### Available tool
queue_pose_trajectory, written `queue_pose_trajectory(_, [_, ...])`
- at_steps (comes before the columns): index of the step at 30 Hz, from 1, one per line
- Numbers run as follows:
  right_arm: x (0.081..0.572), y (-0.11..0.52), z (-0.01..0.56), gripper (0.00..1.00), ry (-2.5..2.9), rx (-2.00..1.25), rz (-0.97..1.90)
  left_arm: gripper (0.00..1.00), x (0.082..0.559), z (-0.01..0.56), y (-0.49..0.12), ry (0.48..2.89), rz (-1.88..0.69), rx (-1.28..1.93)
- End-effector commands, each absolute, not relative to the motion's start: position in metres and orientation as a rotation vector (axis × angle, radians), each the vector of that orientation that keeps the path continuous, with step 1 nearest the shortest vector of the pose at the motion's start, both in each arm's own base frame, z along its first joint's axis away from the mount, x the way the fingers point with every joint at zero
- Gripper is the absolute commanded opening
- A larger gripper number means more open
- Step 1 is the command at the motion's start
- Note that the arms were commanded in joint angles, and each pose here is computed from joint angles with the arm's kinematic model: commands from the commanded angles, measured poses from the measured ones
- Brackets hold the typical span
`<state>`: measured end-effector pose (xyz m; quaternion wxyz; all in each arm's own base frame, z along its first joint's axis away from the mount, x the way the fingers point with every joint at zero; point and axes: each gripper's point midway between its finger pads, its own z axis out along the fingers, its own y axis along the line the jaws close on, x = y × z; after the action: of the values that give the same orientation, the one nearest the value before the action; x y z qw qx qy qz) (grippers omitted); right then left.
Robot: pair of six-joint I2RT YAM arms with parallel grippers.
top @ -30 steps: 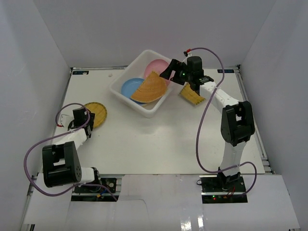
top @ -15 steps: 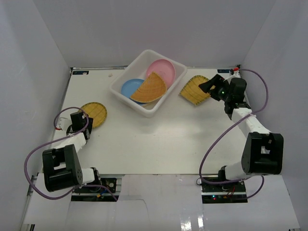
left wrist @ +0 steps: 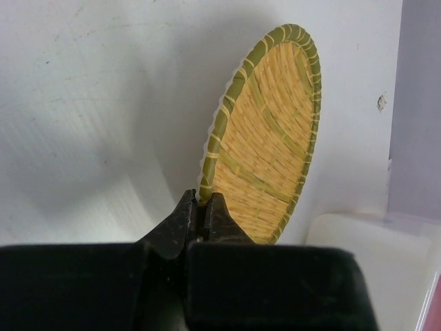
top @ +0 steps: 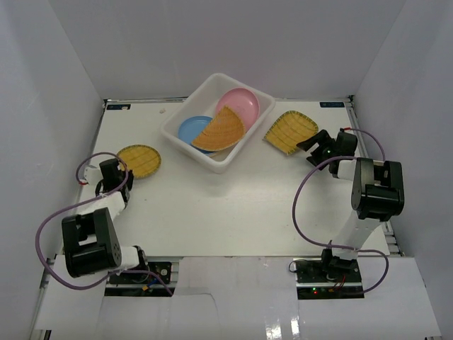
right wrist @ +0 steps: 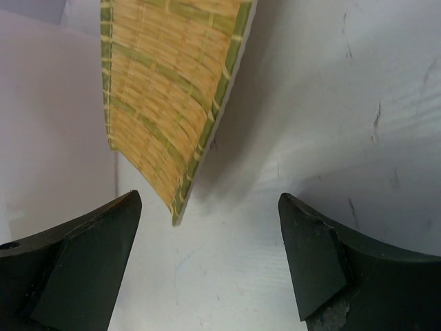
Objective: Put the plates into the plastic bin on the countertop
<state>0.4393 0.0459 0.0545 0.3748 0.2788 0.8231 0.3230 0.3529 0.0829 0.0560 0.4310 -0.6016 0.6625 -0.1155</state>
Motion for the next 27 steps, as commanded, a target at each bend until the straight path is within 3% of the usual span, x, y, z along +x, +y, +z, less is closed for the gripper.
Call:
queue_pose_trajectory(1, [0.475, 0.035, 0.076, 0.87, 1.994, 0.714, 0.809, 0.0, 0.319, 0.051, 0.08, 1.763, -0.183, -1.485])
queue_pose_trajectory(6, [0.488, 0.032, 0.053, 0.87, 2.029, 0.753, 0.796, 0.0, 0.307, 0.084, 0.075, 1.737, -0.212, -1.4])
queue_pose_trajectory(11, [0.497, 0.031, 0.048, 0.81, 2.028, 0.773, 0.804, 0.0, 0.298, 0.169, 0.075, 1.603, -0.245, -1.207])
queue_pose_trajectory(17, [0.509, 0.034, 0.04, 0.54, 2.02, 0.829, 0.863, 0.0, 0.309, 0.271, 0.057, 1.503, -0.409, -1.054])
queue_pose_trajectory(20, [0.51, 0.033, 0.038, 0.31, 2.017, 0.848, 0.855, 0.0, 0.32, 0.32, 0.032, 1.484, -0.576, -0.934])
queue_pose_trajectory(21, [0.51, 0.031, 0.041, 0.19, 2.006, 0.85, 0.855, 0.0, 0.327, 0.326, 0.025, 1.49, -0.636, -0.926])
queue_pose_trajectory(24, [0.505, 0.03, 0.056, 0.09, 1.959, 0.842, 0.864, 0.0, 0.342, 0.366, -0.013, 1.484, -0.865, -0.756])
queue_pose_trajectory(27, [0.494, 0.027, 0.077, 0.08, 1.91, 0.828, 0.86, 0.0, 0.377, 0.372, -0.067, 1.579, -1.002, -0.626])
